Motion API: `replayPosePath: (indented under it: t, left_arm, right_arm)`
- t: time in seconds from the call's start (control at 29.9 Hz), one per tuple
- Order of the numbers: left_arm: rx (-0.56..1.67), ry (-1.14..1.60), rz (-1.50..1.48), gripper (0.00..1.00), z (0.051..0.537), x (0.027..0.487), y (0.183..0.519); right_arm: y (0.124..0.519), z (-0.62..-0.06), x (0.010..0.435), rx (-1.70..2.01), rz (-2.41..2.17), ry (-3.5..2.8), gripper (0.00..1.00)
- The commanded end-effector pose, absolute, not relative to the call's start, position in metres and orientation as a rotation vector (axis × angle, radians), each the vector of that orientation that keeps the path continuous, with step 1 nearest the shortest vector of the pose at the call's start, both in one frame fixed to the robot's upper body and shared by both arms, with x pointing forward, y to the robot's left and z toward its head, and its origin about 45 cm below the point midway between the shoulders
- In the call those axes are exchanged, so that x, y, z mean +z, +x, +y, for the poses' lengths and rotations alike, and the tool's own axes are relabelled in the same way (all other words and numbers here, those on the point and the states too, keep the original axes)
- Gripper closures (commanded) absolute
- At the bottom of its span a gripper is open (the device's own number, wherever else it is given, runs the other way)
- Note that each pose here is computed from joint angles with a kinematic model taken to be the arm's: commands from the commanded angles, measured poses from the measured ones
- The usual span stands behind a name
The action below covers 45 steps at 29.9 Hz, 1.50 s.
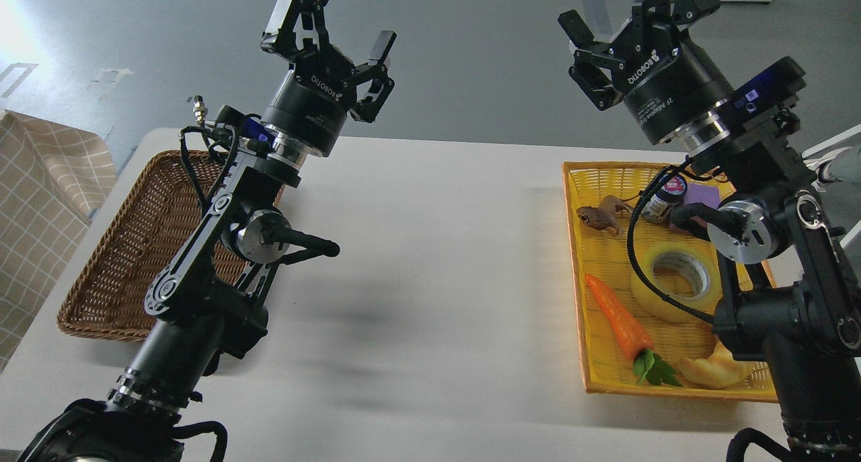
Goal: Place and transfer tape with both arms
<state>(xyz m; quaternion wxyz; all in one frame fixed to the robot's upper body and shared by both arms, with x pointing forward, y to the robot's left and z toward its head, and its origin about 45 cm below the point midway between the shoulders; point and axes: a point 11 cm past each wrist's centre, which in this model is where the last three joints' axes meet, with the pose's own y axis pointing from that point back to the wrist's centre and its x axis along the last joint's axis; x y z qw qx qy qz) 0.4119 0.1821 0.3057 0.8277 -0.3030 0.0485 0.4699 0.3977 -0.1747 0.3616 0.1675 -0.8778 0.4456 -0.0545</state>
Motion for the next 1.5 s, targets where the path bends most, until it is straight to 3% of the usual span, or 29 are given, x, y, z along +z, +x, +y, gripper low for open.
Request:
replayPosePath:
  t: [0.0, 1.47]
  left_arm:
    - [1.003, -0.636, 0.099, 0.02, 0.182, 0.304, 0.412]
    - [0.994, -0.615, 0.13, 0.02, 0.184, 0.285, 0.402]
  right_arm:
    - [0.397, -0.168, 0.354, -0.138, 1.264, -2.534, 0.0]
    - [0.389, -0.166, 0.36, -0.154, 1.234, -2.527, 0.0]
